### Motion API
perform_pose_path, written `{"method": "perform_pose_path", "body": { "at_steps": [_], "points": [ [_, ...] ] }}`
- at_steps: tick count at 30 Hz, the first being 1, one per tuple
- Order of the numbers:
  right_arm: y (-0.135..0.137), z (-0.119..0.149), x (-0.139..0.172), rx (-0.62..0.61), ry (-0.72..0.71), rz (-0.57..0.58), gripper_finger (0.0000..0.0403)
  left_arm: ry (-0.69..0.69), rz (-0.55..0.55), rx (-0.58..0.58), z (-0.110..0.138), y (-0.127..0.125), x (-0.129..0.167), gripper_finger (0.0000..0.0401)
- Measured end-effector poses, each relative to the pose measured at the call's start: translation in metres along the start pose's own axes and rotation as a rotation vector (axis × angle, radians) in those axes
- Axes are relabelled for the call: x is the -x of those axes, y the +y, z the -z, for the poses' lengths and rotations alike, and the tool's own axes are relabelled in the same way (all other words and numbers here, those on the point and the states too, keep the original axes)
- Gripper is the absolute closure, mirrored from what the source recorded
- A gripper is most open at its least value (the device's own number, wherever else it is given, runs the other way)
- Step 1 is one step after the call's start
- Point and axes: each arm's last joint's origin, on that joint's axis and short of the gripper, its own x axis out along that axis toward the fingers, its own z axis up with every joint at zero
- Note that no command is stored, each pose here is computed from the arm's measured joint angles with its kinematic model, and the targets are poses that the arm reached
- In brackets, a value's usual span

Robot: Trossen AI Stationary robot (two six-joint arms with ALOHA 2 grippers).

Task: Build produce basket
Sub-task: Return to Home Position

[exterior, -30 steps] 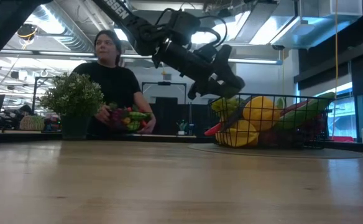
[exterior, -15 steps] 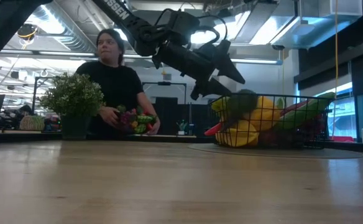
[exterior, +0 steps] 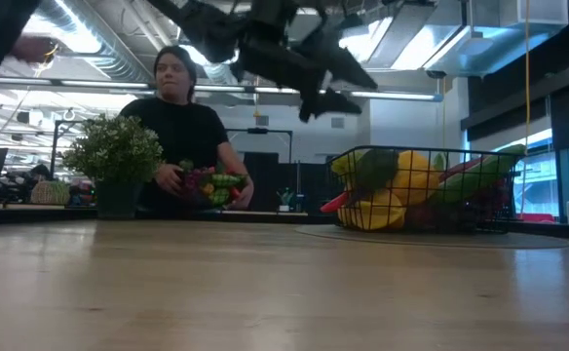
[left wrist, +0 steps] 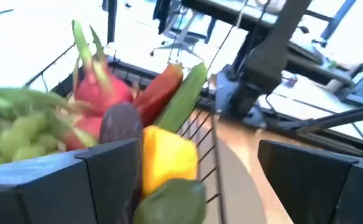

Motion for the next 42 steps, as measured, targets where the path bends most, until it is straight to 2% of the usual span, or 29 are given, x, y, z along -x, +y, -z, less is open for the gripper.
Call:
{"method": "perform_pose_path", "body": {
  "at_steps": [7, 12, 15, 21, 27, 34, 38, 42],
  "points": [
    [0.0, 0.0, 0.0, 0.0, 0.0, 0.0, 0.0265, -0.031, 0.044, -0.016, -0.04, -0.021, 0.036, 0.0095],
    [0.0, 0.0, 0.0, 0.0, 0.0, 0.0, 0.0265, 0.007, -0.037, -0.003, -0.058, -0.035, 0.066, 0.01],
    [0.0, 0.0, 0.0, 0.0, 0.0, 0.0, 0.0265, -0.014, -0.1, -0.015, -0.068, -0.045, 0.082, 0.0117],
    [0.0, 0.0, 0.0, -0.033, 0.0, 0.0, 0.0265, -0.055, -0.135, -0.024, -0.084, -0.06, 0.106, 0.0183],
    [0.0, -0.001, 0.0, -0.128, -0.006, -0.002, 0.0265, 0.06, -0.174, -0.019, -0.082, -0.066, 0.13, 0.0259],
    [0.0, -0.001, 0.0, -0.16, -0.008, -0.007, 0.0267, 0.155, -0.197, -0.04, -0.084, -0.072, 0.163, 0.0347],
    [0.0, -0.001, 0.0, -0.163, -0.008, -0.009, 0.0291, 0.176, -0.249, -0.072, -0.088, -0.075, 0.186, 0.0394],
    [0.0, -0.001, 0.0, -0.159, -0.011, -0.009, 0.0347, 0.191, -0.314, -0.077, -0.091, -0.077, 0.212, 0.0393]
  ]
}}
